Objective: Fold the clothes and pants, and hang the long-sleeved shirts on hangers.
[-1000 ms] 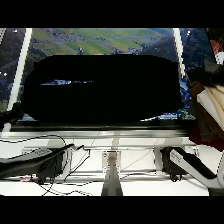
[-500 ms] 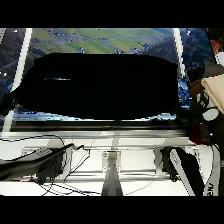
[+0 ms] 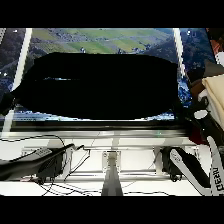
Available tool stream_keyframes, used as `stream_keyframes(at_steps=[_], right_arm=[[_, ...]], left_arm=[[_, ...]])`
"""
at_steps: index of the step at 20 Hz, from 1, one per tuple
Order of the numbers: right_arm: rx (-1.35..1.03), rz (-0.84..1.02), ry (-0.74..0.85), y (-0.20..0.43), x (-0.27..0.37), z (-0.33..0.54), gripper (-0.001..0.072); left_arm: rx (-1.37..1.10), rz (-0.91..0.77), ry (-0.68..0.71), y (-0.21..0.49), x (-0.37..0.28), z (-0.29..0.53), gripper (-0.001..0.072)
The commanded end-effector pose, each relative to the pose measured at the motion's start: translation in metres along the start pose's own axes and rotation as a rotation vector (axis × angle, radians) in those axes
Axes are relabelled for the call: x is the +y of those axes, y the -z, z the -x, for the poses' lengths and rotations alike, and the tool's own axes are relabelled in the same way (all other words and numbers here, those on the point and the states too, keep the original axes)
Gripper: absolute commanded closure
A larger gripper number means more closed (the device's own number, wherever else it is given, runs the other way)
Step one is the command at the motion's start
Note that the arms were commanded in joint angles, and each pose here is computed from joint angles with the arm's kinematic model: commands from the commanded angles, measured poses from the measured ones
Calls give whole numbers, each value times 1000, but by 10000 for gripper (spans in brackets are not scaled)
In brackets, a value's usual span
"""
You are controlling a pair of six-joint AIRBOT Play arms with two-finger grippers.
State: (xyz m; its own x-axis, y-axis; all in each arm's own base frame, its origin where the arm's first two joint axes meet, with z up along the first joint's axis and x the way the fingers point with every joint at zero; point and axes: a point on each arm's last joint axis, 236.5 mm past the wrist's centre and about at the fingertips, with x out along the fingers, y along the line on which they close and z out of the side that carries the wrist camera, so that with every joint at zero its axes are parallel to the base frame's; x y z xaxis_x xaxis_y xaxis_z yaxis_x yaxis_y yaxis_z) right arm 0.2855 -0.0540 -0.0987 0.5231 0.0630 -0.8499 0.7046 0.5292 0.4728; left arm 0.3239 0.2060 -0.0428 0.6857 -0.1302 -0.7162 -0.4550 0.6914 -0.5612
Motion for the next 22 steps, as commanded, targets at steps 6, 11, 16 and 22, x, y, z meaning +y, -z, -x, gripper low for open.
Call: stream_keyframes(at_steps=[6,11,16,22], right_arm=[[21,597,124,-14,6,80,699],[-59,668,226,8,-21,159,699],[-238,615,181,5,-13,194,699],[-313,505,103,-43,20,160,699]], left_arm=[[-109,-145,-143,-17,7,83,699],[-79,-208,-343,1,44,137,698],[-199,-223,-335,-27,25,138,703],[-356,-267,-341,-109,-31,102,707]])
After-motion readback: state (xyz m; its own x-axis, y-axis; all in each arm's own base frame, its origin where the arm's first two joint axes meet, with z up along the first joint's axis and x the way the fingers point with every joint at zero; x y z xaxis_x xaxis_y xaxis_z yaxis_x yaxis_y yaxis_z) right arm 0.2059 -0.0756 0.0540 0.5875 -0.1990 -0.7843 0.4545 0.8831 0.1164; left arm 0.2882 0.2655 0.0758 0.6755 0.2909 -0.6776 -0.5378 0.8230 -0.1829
